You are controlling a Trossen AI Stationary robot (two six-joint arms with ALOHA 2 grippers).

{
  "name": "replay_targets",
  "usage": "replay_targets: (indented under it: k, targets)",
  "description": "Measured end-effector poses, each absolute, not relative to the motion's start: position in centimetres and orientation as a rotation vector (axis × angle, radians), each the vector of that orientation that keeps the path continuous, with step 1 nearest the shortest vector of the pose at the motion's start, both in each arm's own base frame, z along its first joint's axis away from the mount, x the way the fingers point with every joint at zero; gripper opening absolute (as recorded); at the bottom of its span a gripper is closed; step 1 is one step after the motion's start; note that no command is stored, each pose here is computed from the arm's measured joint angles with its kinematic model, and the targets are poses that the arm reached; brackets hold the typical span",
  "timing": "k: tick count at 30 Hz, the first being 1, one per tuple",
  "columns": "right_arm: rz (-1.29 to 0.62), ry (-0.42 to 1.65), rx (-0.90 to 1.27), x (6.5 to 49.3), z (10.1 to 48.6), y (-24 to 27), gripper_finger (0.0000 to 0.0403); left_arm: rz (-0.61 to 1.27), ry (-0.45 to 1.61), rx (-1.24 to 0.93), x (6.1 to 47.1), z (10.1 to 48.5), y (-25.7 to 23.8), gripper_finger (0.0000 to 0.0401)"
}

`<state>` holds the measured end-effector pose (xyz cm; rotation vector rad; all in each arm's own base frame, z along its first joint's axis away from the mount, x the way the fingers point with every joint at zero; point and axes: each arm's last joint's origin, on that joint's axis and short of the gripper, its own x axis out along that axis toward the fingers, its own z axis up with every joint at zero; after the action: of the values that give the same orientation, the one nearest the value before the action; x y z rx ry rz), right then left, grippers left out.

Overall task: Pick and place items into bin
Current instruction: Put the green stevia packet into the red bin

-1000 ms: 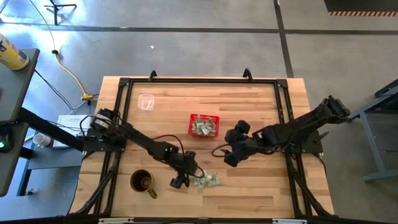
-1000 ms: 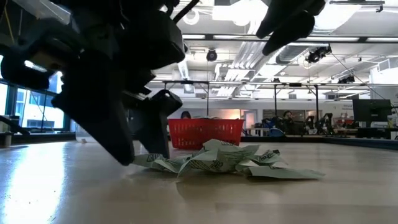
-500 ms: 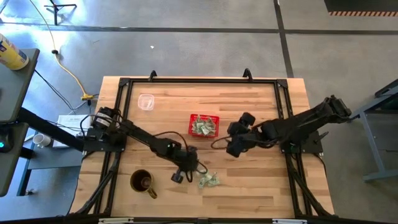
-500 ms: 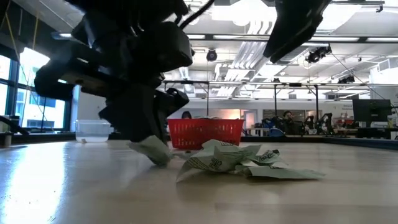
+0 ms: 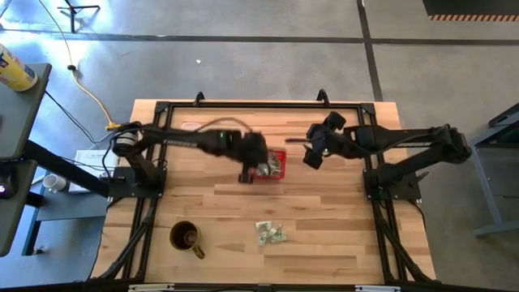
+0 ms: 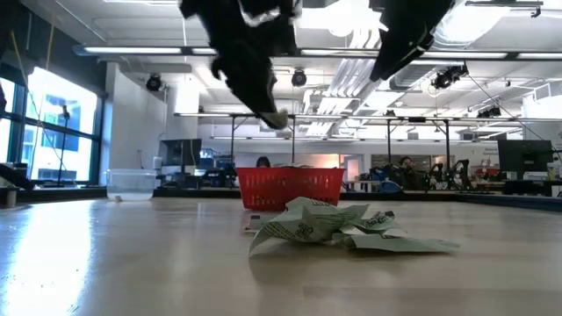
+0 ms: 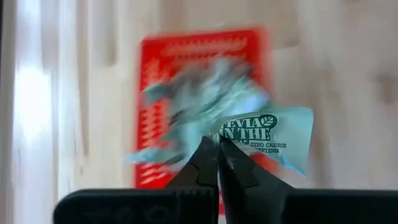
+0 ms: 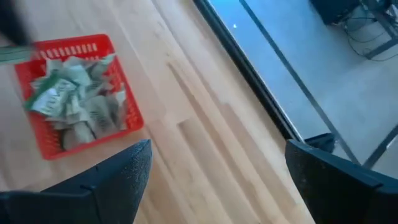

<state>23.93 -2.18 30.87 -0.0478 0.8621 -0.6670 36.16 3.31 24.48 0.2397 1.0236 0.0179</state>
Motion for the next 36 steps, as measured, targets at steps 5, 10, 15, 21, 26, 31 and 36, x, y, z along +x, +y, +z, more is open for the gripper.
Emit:
replay_targets:
  k: [5,10,15,21,26,31,36]
  targets:
    - [-0.574,0.906,0.013,24.0,30.6,-2.7,0.0358,0.061,1.055,0.105,36.1,23.0,7.5,0.0107]
    - [-0.456,0.899,0.062,25.2,30.0,-1.9,0.0358,0.081,1.047,0.063,35.9,23.3,7.8,0.0229]
    - [-0.218,0.904,0.101,28.4,28.0,0.1,0.0358,0.078,1.154,-0.026,33.9,25.1,5.7,0.0322]
    - [0.041,1.018,0.042,31.9,23.0,5.2,0.0358,0.038,1.266,-0.056,31.3,26.9,1.1,0.0351]
    - [0.177,1.068,-0.033,32.5,20.9,10.3,0.0358,0.035,1.227,0.051,30.1,28.4,-2.3,0.0327]
    - [0.218,0.985,-0.102,33.0,19.5,14.0,0.0357,0.025,1.200,0.095,29.9,28.6,-4.5,0.0299]
    - [0.211,0.975,-0.111,33.8,17.4,15.3,0.0355,0.001,1.174,0.131,29.8,28.7,-5.9,0.0277]
